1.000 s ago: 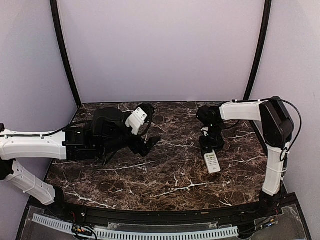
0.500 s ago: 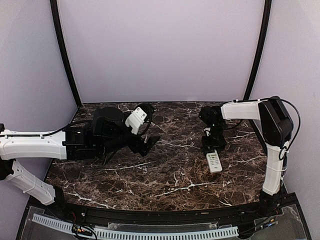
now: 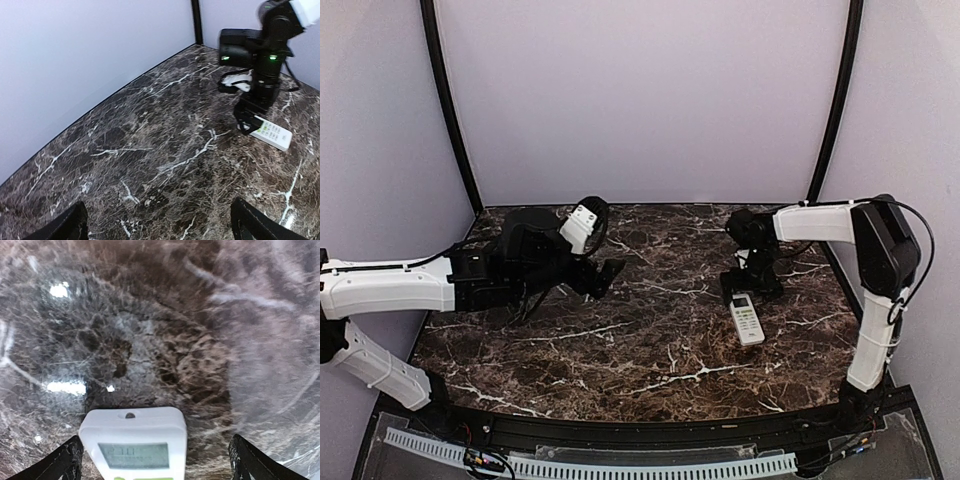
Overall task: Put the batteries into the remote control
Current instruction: Place the remote control at the center of the board, then reset both arms
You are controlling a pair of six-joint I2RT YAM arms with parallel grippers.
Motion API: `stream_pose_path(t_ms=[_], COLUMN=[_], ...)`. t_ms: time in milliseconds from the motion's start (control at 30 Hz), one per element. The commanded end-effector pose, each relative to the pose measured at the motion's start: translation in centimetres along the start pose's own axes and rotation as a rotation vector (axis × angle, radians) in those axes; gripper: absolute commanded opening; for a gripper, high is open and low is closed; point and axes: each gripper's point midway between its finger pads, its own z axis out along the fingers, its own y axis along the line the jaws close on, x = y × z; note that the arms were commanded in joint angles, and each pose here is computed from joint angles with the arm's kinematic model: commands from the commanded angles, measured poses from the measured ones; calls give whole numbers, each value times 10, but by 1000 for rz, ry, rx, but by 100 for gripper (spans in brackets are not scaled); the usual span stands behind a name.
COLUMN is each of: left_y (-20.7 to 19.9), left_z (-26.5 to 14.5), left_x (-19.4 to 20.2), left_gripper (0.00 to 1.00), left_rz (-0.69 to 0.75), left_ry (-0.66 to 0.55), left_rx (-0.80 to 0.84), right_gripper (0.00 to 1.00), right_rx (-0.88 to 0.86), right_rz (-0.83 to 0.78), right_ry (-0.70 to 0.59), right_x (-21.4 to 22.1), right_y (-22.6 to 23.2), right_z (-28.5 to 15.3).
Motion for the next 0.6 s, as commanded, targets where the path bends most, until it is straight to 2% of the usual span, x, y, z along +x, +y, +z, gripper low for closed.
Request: stream_pose_path(t_ms=[0, 100, 200, 300, 433, 533, 567], left_y=[63, 105, 154, 205, 230, 232, 232], left_z=[-1, -13, -39, -85, -134, -152, -154], left_x=[20, 24, 29, 45, 75, 93, 102], left_gripper=[99, 99, 99, 99, 99, 99, 99], left_rz=[-182, -245, -342, -427, -494, -485, -472], left_ry=[31, 0, -80, -185, -326, -415, -410], left_rx=[-155, -290, -442, -710, -931, -986, -1000], right_gripper=[99, 99, 99, 99, 99, 98, 99], right_rx=[-89, -216, -383, -462, -498, -474, -471], right_rz=[33, 127, 185, 197, 252, 311, 311], right_ry=[-352, -628, -767, -943, -1092, -1141, -1160], right_x=[-40, -57, -46, -30, -3, 12, 16], right_y=[0, -19, -39, -56, -74, -89, -91], right_z=[-70, -123, -144, -171, -179, -172, -172])
